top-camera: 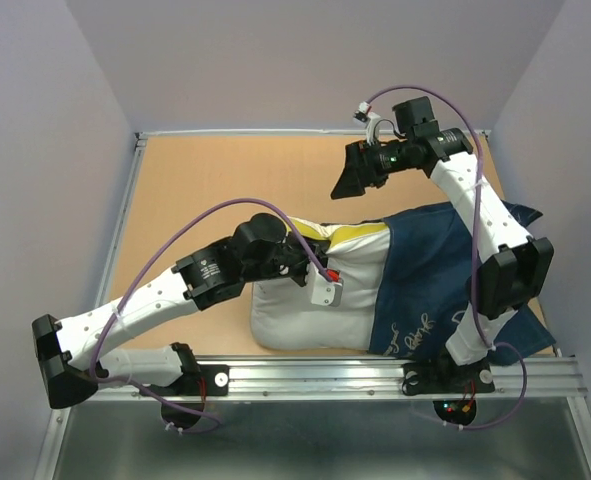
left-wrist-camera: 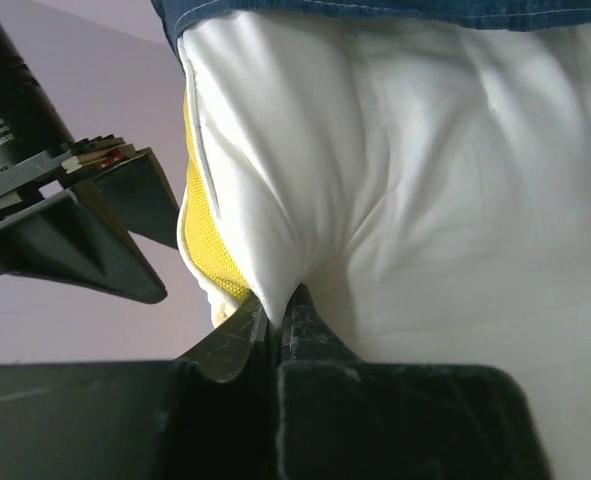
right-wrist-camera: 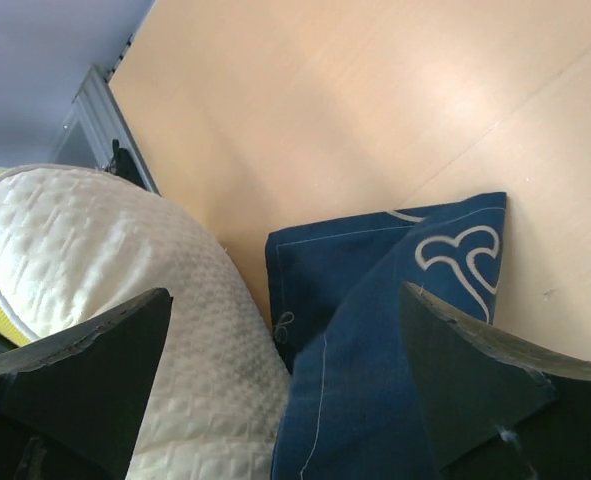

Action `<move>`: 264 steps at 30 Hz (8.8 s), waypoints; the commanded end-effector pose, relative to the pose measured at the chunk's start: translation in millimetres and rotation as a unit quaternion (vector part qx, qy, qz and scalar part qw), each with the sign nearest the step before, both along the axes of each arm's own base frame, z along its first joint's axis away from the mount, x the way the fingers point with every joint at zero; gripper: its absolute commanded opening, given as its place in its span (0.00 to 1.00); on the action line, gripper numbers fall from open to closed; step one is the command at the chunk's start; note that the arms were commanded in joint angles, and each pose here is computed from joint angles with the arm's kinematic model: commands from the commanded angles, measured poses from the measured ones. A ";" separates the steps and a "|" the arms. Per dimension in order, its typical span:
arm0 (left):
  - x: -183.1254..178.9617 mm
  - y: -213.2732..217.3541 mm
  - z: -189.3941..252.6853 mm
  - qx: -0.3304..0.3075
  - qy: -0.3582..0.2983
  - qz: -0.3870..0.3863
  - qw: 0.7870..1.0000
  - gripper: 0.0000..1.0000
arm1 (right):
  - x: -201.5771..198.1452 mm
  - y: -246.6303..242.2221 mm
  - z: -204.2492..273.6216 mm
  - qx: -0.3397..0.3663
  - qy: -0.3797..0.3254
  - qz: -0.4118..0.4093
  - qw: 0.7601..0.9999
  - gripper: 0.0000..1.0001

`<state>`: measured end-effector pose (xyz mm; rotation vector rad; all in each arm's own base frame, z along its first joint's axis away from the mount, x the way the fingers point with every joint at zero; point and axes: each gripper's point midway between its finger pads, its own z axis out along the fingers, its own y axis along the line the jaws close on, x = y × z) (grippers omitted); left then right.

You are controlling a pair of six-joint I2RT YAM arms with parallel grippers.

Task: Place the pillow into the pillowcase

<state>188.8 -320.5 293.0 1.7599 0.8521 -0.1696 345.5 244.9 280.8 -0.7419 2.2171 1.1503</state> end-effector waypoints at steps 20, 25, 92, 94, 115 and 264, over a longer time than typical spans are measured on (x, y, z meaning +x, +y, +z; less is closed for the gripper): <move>-13.7 -12.3 19.6 -0.041 -0.019 -0.006 0.999 0.00 | -49.5 -3.9 -26.7 -0.199 -0.052 0.099 0.973 0.01; 13.6 -14.4 14.5 -0.058 -0.025 0.043 0.997 0.00 | -38.7 38.2 64.3 -0.049 -0.121 0.074 0.989 0.00; 81.5 -65.6 39.4 -0.174 -0.073 0.064 0.980 0.00 | -62.6 139.3 134.0 0.162 -0.057 -0.029 0.985 0.01; 84.3 -63.1 18.8 -0.157 -0.061 0.068 0.983 0.00 | -42.4 141.3 118.2 0.143 -0.066 -0.064 0.985 0.01; 125.6 25.7 -180.8 -0.014 0.208 0.331 0.920 0.37 | 100.4 158.0 -51.7 0.022 -0.103 -0.081 0.991 0.63; 305.7 198.1 -183.1 -0.086 0.409 0.466 0.780 0.77 | 48.1 42.3 -102.2 -0.267 -0.159 -0.060 0.949 1.00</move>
